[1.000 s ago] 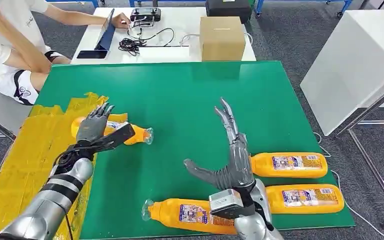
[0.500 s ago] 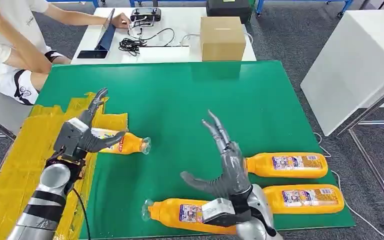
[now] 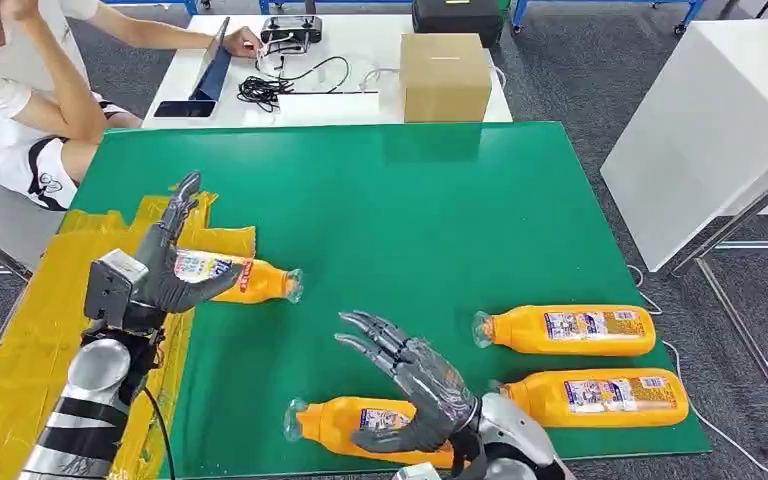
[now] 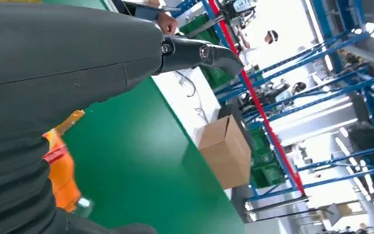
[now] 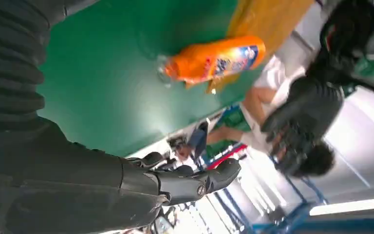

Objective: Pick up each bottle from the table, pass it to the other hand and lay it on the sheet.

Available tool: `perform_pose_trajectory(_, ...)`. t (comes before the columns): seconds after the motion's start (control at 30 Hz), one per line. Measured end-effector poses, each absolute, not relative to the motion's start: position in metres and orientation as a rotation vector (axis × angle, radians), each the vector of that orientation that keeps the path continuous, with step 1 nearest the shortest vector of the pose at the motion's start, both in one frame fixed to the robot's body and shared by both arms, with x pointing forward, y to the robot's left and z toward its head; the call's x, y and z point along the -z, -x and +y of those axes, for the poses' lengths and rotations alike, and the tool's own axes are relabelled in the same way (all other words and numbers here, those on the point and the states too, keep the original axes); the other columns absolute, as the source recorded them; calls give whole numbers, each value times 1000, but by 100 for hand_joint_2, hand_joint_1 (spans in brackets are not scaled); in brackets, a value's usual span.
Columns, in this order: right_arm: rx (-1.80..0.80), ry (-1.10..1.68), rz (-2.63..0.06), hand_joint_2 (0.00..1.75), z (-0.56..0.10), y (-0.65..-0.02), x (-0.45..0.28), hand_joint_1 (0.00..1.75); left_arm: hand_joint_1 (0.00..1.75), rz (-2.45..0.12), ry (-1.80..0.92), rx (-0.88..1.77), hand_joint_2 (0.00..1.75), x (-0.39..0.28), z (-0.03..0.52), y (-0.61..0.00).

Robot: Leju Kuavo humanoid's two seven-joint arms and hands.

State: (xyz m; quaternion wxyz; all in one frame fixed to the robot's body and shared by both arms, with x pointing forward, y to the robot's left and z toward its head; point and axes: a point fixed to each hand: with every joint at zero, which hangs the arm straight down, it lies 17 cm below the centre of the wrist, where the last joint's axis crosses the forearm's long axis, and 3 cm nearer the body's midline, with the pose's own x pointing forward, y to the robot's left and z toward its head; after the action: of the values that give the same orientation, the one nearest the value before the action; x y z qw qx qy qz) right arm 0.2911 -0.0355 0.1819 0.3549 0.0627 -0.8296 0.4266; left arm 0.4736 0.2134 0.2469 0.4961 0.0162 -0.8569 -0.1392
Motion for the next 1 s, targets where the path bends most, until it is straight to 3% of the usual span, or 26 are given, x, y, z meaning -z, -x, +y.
perform_pose_trajectory(0.4, -1173, -145, -2035, 175, -49, -283, -148, 0, 0, -2067, -23, 316, 175, -240, 212, -470)
perform_pose_trajectory(1.0, -1275, 191, -1633, 175, -121, -302, -54, 0, 0, -2012, -6, 296, 175, -213, 212, -451)
